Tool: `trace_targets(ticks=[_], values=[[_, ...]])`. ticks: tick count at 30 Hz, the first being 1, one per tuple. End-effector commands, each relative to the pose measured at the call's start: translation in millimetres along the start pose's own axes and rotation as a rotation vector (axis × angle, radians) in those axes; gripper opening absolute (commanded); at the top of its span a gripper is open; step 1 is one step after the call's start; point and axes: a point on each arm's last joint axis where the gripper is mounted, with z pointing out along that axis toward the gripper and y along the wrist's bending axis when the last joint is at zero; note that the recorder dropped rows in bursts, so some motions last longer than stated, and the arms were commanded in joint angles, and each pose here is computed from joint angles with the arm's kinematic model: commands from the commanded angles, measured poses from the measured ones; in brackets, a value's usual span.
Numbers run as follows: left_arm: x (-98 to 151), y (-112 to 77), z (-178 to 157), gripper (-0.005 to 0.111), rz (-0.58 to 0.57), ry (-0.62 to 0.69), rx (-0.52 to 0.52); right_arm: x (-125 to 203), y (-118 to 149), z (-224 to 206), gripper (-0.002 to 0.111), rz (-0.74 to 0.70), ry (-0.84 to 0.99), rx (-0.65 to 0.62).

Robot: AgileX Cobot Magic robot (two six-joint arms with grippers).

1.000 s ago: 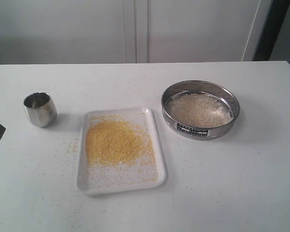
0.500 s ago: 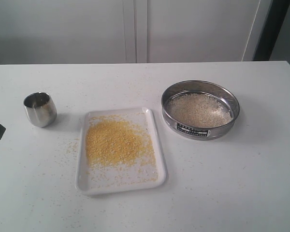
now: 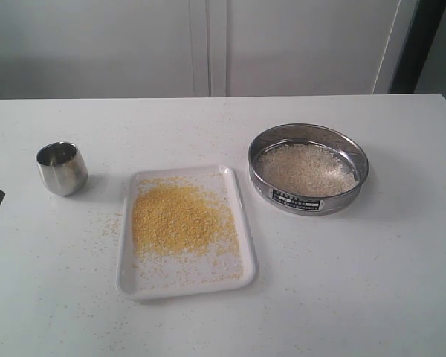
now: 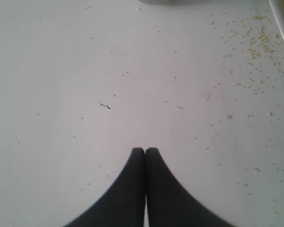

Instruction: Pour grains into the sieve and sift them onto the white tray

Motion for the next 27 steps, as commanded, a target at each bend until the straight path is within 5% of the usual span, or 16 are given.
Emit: trace_targets(ticks=[1, 14, 27], values=[[4, -0.8, -11, 0.000, 0.017, -0.032, 0.000, 1, 0, 0, 0.000, 0.002, -0.002, 0.000], [9, -1.6, -46, 0.000, 0.029, -0.310, 0.009, 1, 0, 0, 0.000, 0.002, -0.002, 0.000], [52, 0.5, -65, 0.000, -0.013, -0.460, -0.013, 1, 0, 0, 0.000, 0.004, -0.002, 0.000]])
